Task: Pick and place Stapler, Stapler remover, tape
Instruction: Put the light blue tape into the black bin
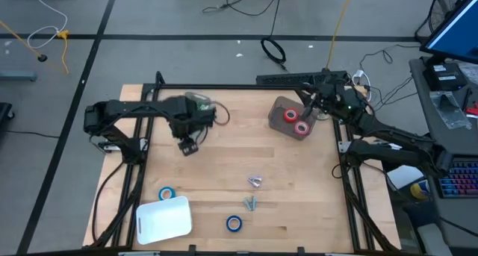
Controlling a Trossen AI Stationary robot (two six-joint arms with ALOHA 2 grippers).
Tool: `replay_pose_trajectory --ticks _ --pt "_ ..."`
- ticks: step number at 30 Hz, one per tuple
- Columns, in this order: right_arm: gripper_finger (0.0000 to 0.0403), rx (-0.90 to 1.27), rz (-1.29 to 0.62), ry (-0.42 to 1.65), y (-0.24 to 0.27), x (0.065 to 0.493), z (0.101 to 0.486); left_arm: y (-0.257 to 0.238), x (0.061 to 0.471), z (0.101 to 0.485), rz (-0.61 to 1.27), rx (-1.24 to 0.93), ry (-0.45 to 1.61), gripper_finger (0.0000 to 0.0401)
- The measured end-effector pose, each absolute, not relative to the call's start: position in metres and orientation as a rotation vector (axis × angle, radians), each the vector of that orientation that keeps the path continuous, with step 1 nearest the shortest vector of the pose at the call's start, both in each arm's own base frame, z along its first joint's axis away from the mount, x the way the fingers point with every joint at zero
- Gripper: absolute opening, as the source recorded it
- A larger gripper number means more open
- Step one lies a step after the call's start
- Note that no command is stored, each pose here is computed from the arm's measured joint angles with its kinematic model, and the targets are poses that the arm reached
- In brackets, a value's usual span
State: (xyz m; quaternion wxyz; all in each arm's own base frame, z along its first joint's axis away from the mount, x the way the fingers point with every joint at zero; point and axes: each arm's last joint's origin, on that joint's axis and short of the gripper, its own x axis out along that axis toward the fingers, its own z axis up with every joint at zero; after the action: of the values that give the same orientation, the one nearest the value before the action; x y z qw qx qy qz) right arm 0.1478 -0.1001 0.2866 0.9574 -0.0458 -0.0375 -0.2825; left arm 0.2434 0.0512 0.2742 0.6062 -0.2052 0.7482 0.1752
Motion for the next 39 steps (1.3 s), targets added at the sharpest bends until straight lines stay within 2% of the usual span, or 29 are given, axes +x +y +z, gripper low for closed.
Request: replay_pose_trajectory --ticks 4,9,17,26,33,39 --pt "0.0099 -0.098 -0.574 -0.09 -0.099 0.146 0.289 0.029 0.237 0.249 0.288 -0.416 1.839 0.0234" --pt "0.0102 -0.101 -0.575 -0.101 -0.098 0.144 0.29 0.002 0.212 0.226 0.171 -0.525 1.935 0.0234" --pt "0.0102 -0.08 -0.574 -0.117 -0.098 0.144 0.291 -0.029 0.189 0.226 0.086 -0.67 1.771 0.0234" --pt "0.0102 -0.073 -0.573 -0.12 -0.098 0.144 0.291 -0.056 0.181 0.206 -0.036 -0.566 1.733 0.0234" --pt "0.0103 -0.078 -0.574 -0.121 -0.098 0.144 0.292 -0.065 0.168 0.185 -0.004 -0.551 1.794 0.0234" --pt "0.0103 -0.08 -0.574 -0.122 -0.098 0.144 0.292 -0.075 0.17 0.178 -0.095 -0.512 1.721 0.0234"
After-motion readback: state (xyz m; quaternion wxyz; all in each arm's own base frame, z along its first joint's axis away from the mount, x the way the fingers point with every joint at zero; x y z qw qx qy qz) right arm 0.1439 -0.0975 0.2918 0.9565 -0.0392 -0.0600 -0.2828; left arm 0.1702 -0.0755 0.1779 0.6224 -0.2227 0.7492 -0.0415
